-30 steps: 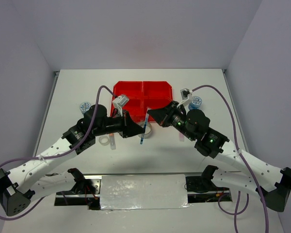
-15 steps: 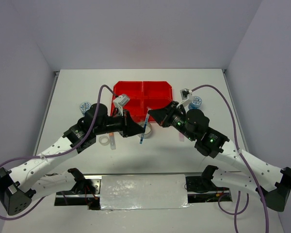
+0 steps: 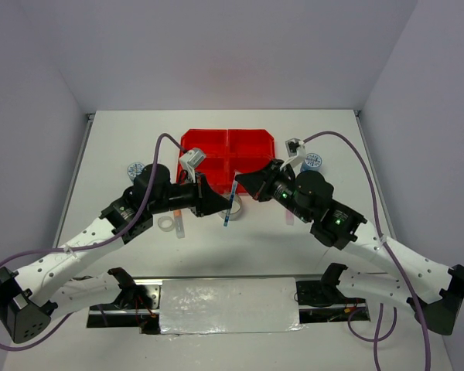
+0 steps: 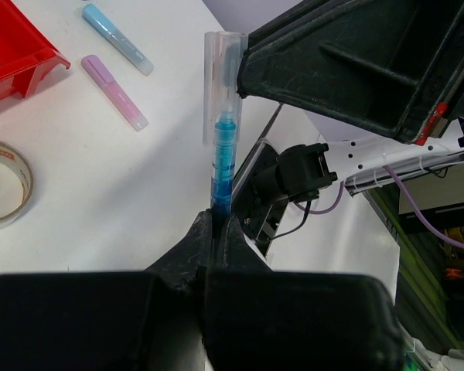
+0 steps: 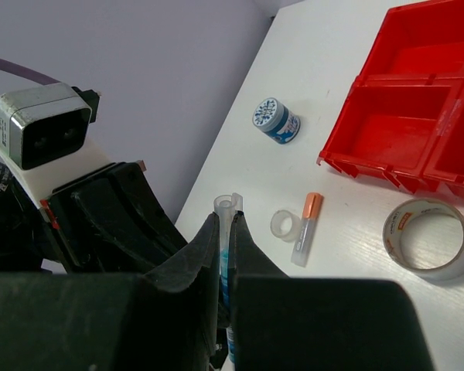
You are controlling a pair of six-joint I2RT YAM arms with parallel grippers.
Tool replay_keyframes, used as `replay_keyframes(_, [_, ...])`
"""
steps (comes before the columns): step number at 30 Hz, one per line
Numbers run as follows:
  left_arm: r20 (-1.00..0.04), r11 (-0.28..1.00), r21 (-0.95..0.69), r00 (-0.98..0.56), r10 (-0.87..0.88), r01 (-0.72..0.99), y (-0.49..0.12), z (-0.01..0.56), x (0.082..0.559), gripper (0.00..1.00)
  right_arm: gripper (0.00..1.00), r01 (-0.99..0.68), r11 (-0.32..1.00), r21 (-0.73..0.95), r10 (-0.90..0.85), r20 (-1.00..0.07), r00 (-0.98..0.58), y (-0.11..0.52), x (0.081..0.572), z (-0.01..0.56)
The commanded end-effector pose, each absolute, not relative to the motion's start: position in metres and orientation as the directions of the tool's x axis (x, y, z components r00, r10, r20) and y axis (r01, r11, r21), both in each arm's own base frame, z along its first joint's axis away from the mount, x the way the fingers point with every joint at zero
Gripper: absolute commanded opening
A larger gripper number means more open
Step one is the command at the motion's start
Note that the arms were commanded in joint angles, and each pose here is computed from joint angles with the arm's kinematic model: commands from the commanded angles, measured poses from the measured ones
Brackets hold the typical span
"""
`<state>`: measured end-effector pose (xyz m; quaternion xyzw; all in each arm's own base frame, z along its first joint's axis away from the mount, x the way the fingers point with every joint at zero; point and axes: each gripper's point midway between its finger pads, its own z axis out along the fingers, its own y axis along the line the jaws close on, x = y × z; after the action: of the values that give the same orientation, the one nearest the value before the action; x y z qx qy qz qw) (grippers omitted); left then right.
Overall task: Sort the stationery into containers
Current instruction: Close the pen cap on the pen.
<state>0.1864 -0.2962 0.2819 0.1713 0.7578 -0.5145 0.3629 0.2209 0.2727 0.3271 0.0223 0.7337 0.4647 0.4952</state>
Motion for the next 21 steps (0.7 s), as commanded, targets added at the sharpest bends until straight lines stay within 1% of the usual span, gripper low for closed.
replay_keyframes(1, [-0.784, 0.393, -0.611, -0.595, -0.180, 0.687, -0.295, 0.313, 0.195, 0.00, 0.00, -0.466, 0.548, 0.695, 0.474, -0.717, -0.511, 0.278, 0.214, 0.340])
replay_keyframes(7, [-0.806, 0.408, -0.583, -0.563, -0.182, 0.703, -0.294, 0.324, 0.201, 0.00, 0.00, -0.479, 0.534, 0.696, 0.408, -0.709, -0.575, 0.291, 0.206, 0.321])
replay_keyframes(14, [-0.854, 0.446, -0.509, -0.498, -0.152, 0.736, -0.291, 0.338, 0.208, 0.00, 0.01, -0.469, 0.559, 0.684, 0.319, -0.699, -0.640, 0.299, 0.199, 0.299])
replay_keyframes(18, [-0.874, 0.443, -0.477, -0.464, -0.146, 0.759, -0.289, 0.347, 0.208, 0.00, 0.14, -0.491, 0.516, 0.702, 0.326, -0.691, -0.645, 0.301, 0.193, 0.306])
replay_keyframes(19, [-0.875, 0.441, -0.474, -0.462, -0.143, 0.762, -0.290, 0.347, 0.208, 0.00, 0.23, -0.498, 0.503, 0.706, 0.334, -0.691, -0.641, 0.301, 0.192, 0.311])
replay_keyframes(21, [-0.878, 0.431, -0.470, -0.459, -0.136, 0.770, -0.290, 0.348, 0.206, 0.00, 0.25, -0.507, 0.489, 0.709, 0.353, -0.693, -0.629, 0.299, 0.193, 0.322])
